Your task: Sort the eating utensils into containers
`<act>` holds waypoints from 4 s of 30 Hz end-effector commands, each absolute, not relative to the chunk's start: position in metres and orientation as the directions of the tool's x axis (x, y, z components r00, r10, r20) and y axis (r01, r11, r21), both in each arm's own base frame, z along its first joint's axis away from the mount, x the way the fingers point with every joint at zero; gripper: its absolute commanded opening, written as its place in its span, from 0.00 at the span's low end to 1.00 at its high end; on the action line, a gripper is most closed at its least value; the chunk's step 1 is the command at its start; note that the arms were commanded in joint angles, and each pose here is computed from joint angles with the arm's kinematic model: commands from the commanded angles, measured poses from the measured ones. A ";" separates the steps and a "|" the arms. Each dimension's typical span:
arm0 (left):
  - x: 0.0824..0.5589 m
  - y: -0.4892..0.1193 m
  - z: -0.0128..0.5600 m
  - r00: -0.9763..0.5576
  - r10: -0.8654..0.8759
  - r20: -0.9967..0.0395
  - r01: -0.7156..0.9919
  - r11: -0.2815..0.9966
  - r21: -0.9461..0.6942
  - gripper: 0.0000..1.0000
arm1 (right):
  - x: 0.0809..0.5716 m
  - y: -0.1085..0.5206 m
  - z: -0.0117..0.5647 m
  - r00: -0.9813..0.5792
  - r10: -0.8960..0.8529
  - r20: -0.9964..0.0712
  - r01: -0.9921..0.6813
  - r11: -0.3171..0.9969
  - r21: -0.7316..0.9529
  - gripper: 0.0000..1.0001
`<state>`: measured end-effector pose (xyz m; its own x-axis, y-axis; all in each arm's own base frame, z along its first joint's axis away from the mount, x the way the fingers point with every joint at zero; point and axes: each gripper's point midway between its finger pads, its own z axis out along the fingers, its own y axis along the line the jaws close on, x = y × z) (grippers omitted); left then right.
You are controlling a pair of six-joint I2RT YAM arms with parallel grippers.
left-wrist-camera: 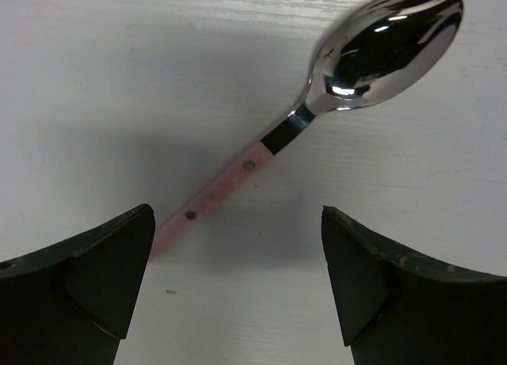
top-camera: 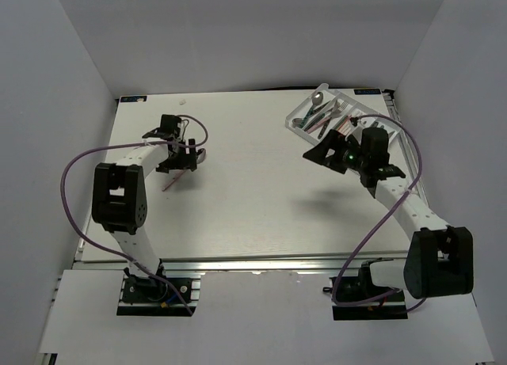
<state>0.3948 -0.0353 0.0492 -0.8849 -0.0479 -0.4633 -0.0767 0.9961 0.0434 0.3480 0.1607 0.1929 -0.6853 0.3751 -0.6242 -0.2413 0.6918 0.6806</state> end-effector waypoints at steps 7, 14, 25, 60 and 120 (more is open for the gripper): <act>0.400 -0.039 0.023 -0.911 -0.012 -0.412 -0.004 1.000 -0.019 0.78 | 0.323 0.172 0.213 -0.650 0.294 -0.701 -0.400 0.652 0.644 0.89; 0.385 -0.036 0.002 -0.930 -0.016 -0.366 -0.014 1.000 -0.008 0.51 | 0.314 0.169 0.236 -0.600 0.301 -0.741 -0.437 0.653 0.619 0.89; 0.364 -0.086 -0.003 -0.928 -0.060 -0.368 -0.065 0.998 0.002 0.00 | 0.286 0.192 0.239 -0.654 0.316 -0.687 -0.522 0.469 0.712 0.89; 0.318 -0.317 0.174 -0.761 -0.405 -0.507 0.104 0.695 -0.712 0.00 | 0.278 0.328 0.129 -0.742 0.072 -0.667 -0.533 0.539 0.652 0.46; 0.263 -0.086 0.194 -0.464 -0.065 -0.884 -0.143 0.990 0.002 0.98 | 0.660 0.150 0.080 -0.523 0.677 -0.518 0.197 0.687 0.699 0.29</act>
